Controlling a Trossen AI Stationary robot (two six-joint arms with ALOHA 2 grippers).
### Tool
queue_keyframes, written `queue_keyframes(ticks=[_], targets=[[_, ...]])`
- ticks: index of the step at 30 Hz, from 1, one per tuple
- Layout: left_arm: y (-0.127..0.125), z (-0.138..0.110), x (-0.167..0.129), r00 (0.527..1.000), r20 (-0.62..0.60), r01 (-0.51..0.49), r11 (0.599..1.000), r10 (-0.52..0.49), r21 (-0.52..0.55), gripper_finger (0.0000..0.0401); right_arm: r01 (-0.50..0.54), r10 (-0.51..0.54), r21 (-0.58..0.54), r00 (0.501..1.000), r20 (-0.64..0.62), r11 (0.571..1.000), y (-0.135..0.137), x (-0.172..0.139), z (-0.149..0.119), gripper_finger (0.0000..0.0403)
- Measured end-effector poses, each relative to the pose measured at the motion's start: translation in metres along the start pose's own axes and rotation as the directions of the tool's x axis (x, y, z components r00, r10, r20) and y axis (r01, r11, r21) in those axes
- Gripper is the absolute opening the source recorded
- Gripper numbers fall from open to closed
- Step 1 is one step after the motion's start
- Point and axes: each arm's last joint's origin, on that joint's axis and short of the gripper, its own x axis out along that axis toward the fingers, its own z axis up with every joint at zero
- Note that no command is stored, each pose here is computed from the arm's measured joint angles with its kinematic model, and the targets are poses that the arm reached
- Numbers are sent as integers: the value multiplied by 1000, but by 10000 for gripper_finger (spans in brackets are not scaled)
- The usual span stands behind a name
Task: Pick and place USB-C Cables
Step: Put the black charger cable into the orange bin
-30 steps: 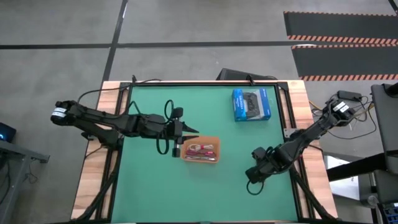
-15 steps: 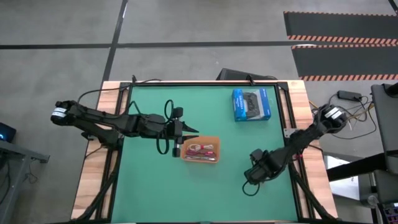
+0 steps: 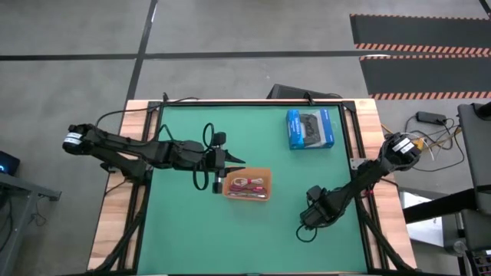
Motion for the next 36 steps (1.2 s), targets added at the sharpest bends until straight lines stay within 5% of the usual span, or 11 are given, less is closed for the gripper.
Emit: queue_keyframes(ticks=[18, 29, 36], targets=[[0, 0, 0, 1000, 0, 0, 1000, 0, 0, 52, -28, 28, -19, 1000, 0, 999, 3, 1, 0, 54], [0, 0, 0, 1000, -1, 0, 1000, 0, 0, 52, -67, 67, -95, 998, 1, 993, 2, -5, 0, 49], [0, 0, 0, 1000, -1, 0, 1000, 0, -1, 52, -234, 262, -181, 953, 152, 955, 1, -31, 3, 48]])
